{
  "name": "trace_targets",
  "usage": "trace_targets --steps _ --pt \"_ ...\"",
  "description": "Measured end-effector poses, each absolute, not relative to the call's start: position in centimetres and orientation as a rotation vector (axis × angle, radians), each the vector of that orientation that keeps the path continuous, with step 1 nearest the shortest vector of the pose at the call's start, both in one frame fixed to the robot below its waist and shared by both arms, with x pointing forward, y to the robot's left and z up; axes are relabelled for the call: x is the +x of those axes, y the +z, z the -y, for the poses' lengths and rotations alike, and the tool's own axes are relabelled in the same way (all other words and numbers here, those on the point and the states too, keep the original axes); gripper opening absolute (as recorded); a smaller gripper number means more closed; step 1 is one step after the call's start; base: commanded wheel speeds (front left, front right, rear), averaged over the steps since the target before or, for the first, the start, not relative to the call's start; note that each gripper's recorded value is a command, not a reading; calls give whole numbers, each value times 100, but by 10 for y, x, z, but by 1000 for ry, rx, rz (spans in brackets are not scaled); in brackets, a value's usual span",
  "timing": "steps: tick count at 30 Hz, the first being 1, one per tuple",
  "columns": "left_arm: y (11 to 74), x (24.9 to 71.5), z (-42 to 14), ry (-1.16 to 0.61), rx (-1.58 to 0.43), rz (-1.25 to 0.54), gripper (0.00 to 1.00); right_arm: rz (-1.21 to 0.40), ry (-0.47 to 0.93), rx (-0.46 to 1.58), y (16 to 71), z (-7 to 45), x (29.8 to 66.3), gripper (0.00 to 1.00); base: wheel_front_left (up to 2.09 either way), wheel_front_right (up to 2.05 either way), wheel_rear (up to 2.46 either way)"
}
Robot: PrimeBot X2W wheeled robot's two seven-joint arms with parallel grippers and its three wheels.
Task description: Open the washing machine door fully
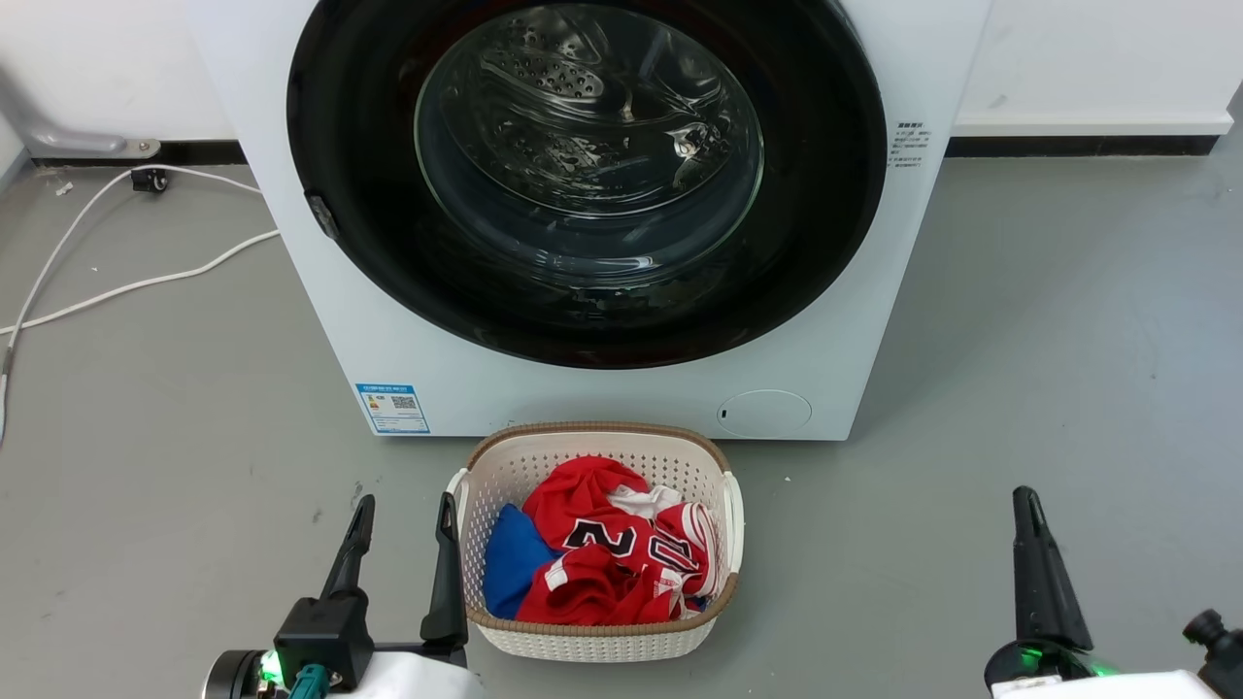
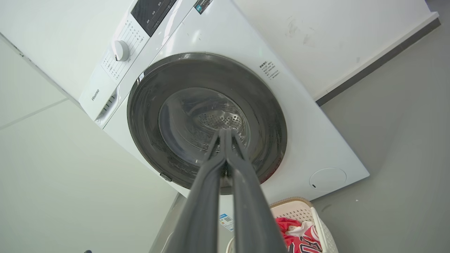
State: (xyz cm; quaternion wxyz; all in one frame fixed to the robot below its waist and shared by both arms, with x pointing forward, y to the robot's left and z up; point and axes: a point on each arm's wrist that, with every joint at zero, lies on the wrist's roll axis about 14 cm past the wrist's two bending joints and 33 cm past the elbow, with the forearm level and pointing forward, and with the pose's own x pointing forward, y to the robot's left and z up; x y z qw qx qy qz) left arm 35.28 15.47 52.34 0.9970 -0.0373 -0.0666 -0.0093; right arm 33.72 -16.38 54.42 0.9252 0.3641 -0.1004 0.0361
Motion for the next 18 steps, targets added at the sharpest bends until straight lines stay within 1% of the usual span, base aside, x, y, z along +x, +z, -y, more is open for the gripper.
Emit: trace_targets --steps 3,11,14,18 --pt "523 353 -155 -17 -74 132 100 190 28 954 536 170 338 0 0 0 0" --pt "522 353 -156 -12 -81 128 100 222 -79 1408 530 194 342 0 0 0 0" --pt "521 353 -156 -12 -81 127 100 222 -86 1597 531 193 342 0 0 0 0" --pt "522 353 -156 -10 -80 128 100 209 -50 1743 536 200 340 0 0 0 0"
